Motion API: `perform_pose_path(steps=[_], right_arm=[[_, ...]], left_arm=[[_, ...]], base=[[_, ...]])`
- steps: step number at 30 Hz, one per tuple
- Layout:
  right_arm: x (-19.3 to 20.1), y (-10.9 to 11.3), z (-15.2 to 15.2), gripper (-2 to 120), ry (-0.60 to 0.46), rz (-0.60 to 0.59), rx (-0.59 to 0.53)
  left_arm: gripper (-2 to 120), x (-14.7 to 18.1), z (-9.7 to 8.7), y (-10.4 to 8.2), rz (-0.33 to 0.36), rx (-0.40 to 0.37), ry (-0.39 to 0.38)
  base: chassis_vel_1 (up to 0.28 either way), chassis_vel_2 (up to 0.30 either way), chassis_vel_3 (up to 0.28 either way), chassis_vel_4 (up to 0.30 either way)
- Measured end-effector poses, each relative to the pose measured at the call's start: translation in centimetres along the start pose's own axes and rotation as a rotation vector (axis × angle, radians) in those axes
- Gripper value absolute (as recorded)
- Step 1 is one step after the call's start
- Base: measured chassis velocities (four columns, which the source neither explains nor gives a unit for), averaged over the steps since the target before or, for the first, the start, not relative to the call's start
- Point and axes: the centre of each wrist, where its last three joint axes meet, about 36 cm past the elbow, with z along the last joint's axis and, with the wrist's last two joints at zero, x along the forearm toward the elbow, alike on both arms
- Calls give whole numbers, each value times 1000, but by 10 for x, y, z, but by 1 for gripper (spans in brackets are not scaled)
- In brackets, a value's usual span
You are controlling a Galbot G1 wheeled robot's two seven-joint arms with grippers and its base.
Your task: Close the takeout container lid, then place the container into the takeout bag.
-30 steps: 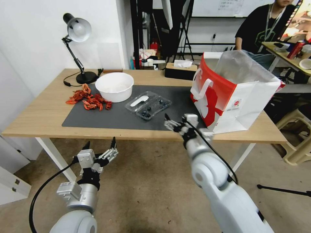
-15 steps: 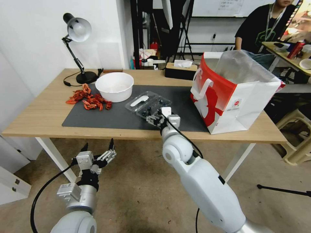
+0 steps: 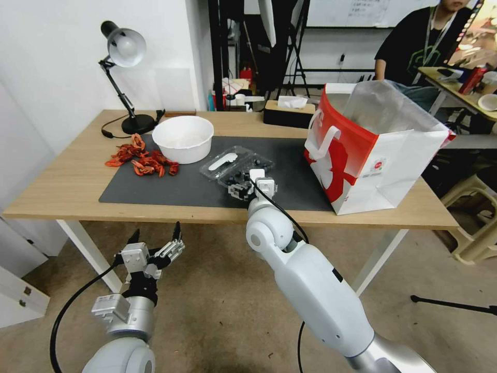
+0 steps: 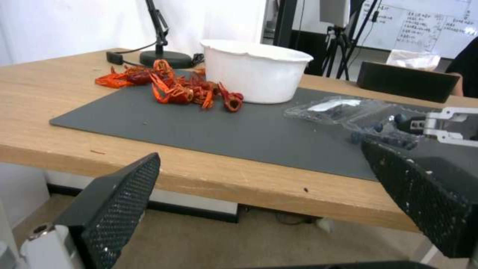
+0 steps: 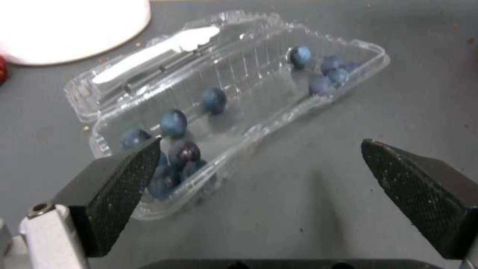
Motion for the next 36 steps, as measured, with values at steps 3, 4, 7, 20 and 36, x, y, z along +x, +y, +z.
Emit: perform_pose_path(steps=[3, 4, 7, 20, 36], right_arm=[[-2, 0, 0, 100, 16, 4, 1], [-2, 0, 0, 100, 16, 4, 1], [-2, -3, 2, 100, 25, 9, 0], [6, -24, 5, 100, 40, 24, -10], [14, -57, 2, 100, 36, 65, -28]], left_arm=[[100, -1, 1, 0, 0, 1, -3], [100, -1, 1, 0, 0, 1, -3], [100, -1, 2, 0, 0, 1, -5], [100, -3, 5, -1, 2, 2, -16], [100, -4, 8, -2, 4, 2, -20]], base=[[0, 0, 0, 0], [0, 0, 0, 0], [0, 0, 0, 0], [0, 0, 0, 0], [0, 0, 0, 0]])
